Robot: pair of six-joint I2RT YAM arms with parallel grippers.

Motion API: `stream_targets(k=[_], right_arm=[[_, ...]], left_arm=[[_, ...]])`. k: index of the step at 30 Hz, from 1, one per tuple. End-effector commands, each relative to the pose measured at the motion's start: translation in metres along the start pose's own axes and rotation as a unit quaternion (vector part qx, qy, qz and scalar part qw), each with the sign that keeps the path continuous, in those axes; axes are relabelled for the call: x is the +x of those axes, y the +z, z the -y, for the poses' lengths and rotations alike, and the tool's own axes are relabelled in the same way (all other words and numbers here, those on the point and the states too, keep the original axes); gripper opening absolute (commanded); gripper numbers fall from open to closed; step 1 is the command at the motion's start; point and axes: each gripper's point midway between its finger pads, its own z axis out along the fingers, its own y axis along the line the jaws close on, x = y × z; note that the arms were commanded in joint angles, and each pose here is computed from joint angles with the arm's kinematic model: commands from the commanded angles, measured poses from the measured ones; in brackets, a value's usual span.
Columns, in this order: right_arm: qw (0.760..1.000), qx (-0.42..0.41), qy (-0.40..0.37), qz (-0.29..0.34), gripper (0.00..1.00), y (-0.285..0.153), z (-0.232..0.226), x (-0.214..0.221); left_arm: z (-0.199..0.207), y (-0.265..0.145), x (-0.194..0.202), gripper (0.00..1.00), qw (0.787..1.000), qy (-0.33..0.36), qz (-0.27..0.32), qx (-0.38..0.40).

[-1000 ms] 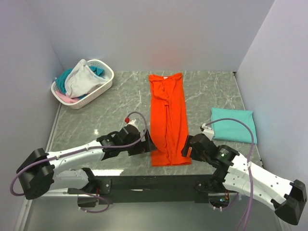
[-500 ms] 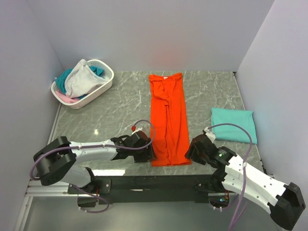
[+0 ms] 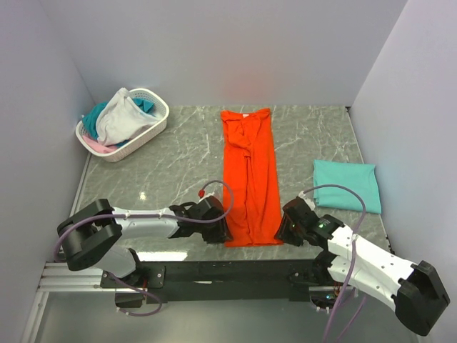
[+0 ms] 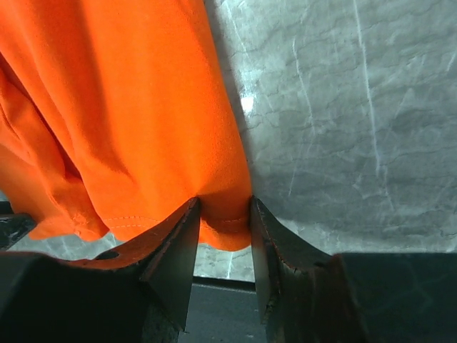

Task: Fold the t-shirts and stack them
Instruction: Fold the tshirt

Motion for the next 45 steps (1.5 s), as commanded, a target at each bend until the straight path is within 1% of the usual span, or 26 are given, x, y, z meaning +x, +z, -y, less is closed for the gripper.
stream_targets(k=[1, 4, 6, 9, 10, 11, 12, 13, 15, 16, 17, 19, 20, 21, 22, 25, 27, 30, 32, 34, 37, 38, 40, 41, 43, 45], right_arm=[[1.0, -0.002, 0.012, -0.015, 0.42, 0.001, 0.003, 0.008], [1.0, -0.01, 0.015, -0.016, 0.41, 0.0, 0.002, 0.009], [1.0, -0.008, 0.017, -0.016, 0.41, 0.0, 0.004, 0.01], [1.0, -0.009, 0.019, -0.02, 0.39, 0.0, 0.005, 0.013], [1.0, -0.011, 0.02, -0.02, 0.36, 0.0, 0.005, 0.013], [1.0, -0.013, 0.019, -0.017, 0.35, 0.001, 0.005, 0.013], [1.0, -0.013, 0.02, -0.018, 0.33, 0.002, 0.006, 0.014], [0.999, -0.02, 0.019, -0.028, 0.29, 0.001, 0.004, 0.018], [0.999, -0.025, 0.018, -0.031, 0.21, 0.002, 0.003, 0.019], [0.999, -0.028, 0.015, -0.031, 0.14, 0.002, 0.002, 0.019], [0.999, -0.032, 0.013, -0.03, 0.12, 0.002, 0.001, 0.019], [0.999, -0.042, 0.005, -0.026, 0.06, -0.001, -0.003, 0.017], [0.999, -0.049, 0.005, -0.02, 0.05, -0.002, -0.007, 0.014], [0.998, -0.055, 0.0, -0.016, 0.04, -0.004, -0.009, 0.011], [0.998, -0.069, -0.002, -0.007, 0.0, -0.006, -0.014, 0.008], [0.995, -0.101, -0.007, 0.016, 0.0, -0.014, -0.029, -0.003], [0.993, -0.111, -0.009, 0.039, 0.0, -0.02, -0.035, -0.014], [0.991, -0.124, -0.019, 0.056, 0.0, -0.03, -0.045, -0.024], [0.989, -0.126, -0.022, 0.081, 0.0, -0.036, -0.051, -0.036], [0.988, -0.126, -0.03, 0.089, 0.0, -0.038, -0.055, -0.042], [0.985, -0.118, -0.036, 0.118, 0.0, -0.041, -0.062, -0.059], [0.983, -0.12, -0.034, 0.138, 0.0, -0.046, -0.068, -0.07], [0.981, -0.114, -0.038, 0.152, 0.0, -0.048, -0.072, -0.081], [0.977, -0.121, -0.033, 0.171, 0.0, -0.055, -0.08, -0.093], [0.975, -0.122, -0.033, 0.183, 0.0, -0.056, -0.085, -0.103], [0.969, -0.141, -0.032, 0.199, 0.0, -0.064, -0.098, -0.116]], left_arm=[[-0.017, 0.002, 0.015, 0.41, 1.0, -0.009, -0.019, -0.02], [-0.019, 0.002, 0.019, 0.38, 0.999, -0.011, -0.024, -0.023], [-0.018, 0.002, 0.018, 0.32, 0.999, -0.009, -0.02, -0.023], [-0.016, 0.003, 0.022, 0.27, 0.999, -0.006, -0.026, -0.021], [-0.018, 0.004, 0.024, 0.26, 0.999, -0.005, -0.029, -0.026], [-0.018, 0.004, 0.025, 0.2, 0.999, -0.006, -0.031, -0.027], [-0.018, 0.004, 0.026, 0.18, 0.999, -0.007, -0.033, -0.028], [-0.019, 0.003, 0.028, 0.18, 0.999, -0.005, -0.035, -0.029], [-0.02, 0.002, 0.028, 0.13, 0.999, -0.007, -0.033, -0.031], [-0.016, 0.0, 0.026, 0.11, 0.999, -0.006, -0.029, -0.026], [-0.018, -0.001, 0.026, 0.08, 0.999, -0.007, -0.027, -0.031], [-0.015, -0.005, 0.023, 0.05, 0.999, -0.007, -0.018, -0.025], [-0.012, -0.006, 0.022, 0.02, 1.0, -0.004, -0.016, -0.022], [-0.013, -0.007, 0.021, 0.02, 1.0, -0.002, -0.016, -0.025], [-0.006, -0.008, 0.018, 0.01, 1.0, 0.004, -0.011, -0.021], [0.004, -0.008, 0.013, 0.01, 1.0, 0.017, -0.008, -0.018], [0.01, -0.008, 0.009, 0.01, 1.0, 0.026, -0.002, -0.015], [0.023, -0.011, -0.002, 0.01, 0.999, 0.042, 0.014, -0.009], [0.033, -0.017, -0.009, 0.01, 0.998, 0.055, 0.02, -0.004], [0.039, -0.022, -0.026, 0.01, 0.997, 0.058, 0.047, -0.005], [0.046, -0.027, -0.046, 0.01, 0.996, 0.054, 0.069, 0.007], [0.05, -0.028, -0.053, 0.01, 0.996, 0.053, 0.075, 0.015], [0.058, -0.031, -0.068, 0.01, 0.994, 0.055, 0.088, 0.026], [0.061, -0.033, -0.074, 0.01, 0.993, 0.056, 0.094, 0.031], [0.072, -0.035, -0.088, 0.01, 0.991, 0.068, 0.106, 0.045], [0.076, -0.035, -0.101, 0.01, 0.99, 0.071, 0.116, 0.044]])
